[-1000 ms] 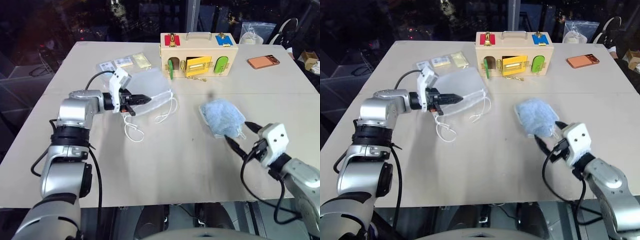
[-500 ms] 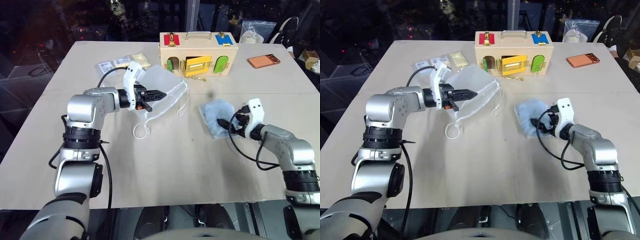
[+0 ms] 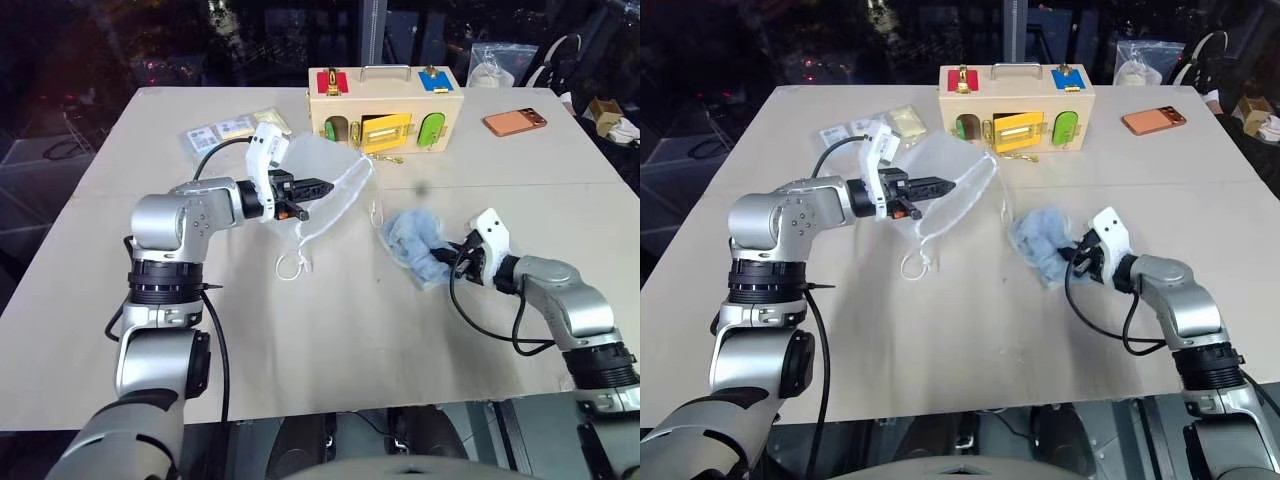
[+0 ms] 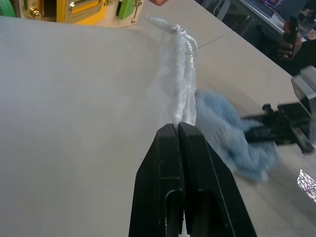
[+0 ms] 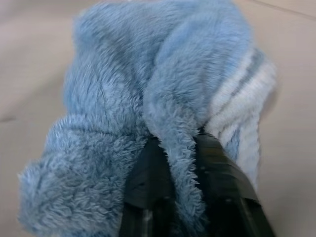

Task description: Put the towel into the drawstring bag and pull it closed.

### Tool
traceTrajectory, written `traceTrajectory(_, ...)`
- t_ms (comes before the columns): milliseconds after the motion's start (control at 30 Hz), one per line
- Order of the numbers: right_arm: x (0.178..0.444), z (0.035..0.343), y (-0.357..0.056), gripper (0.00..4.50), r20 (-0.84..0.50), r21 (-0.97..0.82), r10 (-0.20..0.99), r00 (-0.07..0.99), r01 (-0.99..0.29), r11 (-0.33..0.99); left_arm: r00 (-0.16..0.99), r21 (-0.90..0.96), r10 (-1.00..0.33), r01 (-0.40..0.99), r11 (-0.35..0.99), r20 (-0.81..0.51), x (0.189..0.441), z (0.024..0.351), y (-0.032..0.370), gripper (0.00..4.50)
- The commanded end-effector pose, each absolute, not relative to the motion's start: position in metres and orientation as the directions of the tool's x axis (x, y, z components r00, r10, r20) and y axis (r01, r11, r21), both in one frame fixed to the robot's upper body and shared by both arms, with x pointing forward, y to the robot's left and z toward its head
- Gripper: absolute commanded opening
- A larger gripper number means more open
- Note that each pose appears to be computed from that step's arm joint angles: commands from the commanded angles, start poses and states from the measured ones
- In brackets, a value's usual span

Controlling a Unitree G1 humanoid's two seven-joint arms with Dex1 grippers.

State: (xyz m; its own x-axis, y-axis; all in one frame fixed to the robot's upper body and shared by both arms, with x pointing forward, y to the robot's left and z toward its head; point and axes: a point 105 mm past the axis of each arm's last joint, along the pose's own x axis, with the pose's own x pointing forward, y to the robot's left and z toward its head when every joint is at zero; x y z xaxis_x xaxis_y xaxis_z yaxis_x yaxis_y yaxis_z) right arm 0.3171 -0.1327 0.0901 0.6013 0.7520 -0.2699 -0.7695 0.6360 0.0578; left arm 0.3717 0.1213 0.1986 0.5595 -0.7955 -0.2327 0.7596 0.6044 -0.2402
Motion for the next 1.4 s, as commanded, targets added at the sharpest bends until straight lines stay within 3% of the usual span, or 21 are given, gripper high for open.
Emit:
traceTrajectory(33,0.287,0.136,-0.102,0.02,0.004,0.099,0.883,0.470,-0.879,0.467,0.525,-0.250,-0.820,0.782,0.571,-0.229,0.365,0.201,0.111,0.00)
traceTrajectory(167,0.260,0.169,-0.074,0.02,0.192,0.082,0.915,0.356,-0.934,0.347,0.461,-0.295,-0.849,0.799,0.524,-0.259,0.352,0.187,0.101,0.00)
traceTrajectory(267,0.267,0.178,-0.056,0.02,0.242,0.076,0.903,0.356,-0.934,0.348,0.420,-0.309,-0.865,0.813,0.493,-0.275,0.344,0.181,0.094,0.00)
traceTrajectory(333,0.282,0.168,-0.045,0.02,0.187,0.080,0.899,0.396,-0.918,0.387,0.394,-0.314,-0.877,0.825,0.470,-0.277,0.338,0.177,0.090,0.00)
traceTrajectory(500,0.323,0.102,-0.037,0.02,-0.142,-0.037,0.830,0.540,-0.840,0.541,0.369,-0.349,-0.908,0.839,0.417,-0.197,0.331,0.193,0.085,0.00)
traceTrajectory(767,0.353,0.068,-0.046,0.02,-0.332,-0.150,0.698,0.635,-0.766,0.626,0.357,-0.335,-0.910,0.849,0.410,-0.210,0.319,0.197,0.095,0.00)
traceTrajectory(867,0.363,0.075,-0.048,0.02,-0.290,-0.037,0.676,0.678,-0.713,0.700,0.371,-0.313,-0.895,0.843,0.437,-0.248,0.316,0.196,0.105,0.00)
traceTrajectory(967,0.364,0.100,-0.044,0.02,-0.142,0.184,0.710,0.690,-0.686,0.704,0.385,-0.289,-0.867,0.832,0.474,-0.315,0.312,0.186,0.118,0.00)
traceTrajectory(1133,0.352,0.160,-0.026,0.02,0.174,0.535,0.772,0.611,-0.717,0.447,0.385,-0.276,-0.854,0.829,0.487,-0.349,0.310,0.178,0.124,0.00)
traceTrajectory(1267,0.355,0.161,0.010,0.02,0.160,0.553,0.798,0.581,-0.722,0.415,0.380,-0.289,-0.872,0.836,0.466,-0.309,0.317,0.182,0.111,0.00)
traceTrajectory(1400,0.373,0.138,0.023,0.02,0.074,0.524,0.727,0.683,-0.647,0.554,0.392,-0.293,-0.881,0.837,0.461,-0.266,0.324,0.188,0.100,0.00)
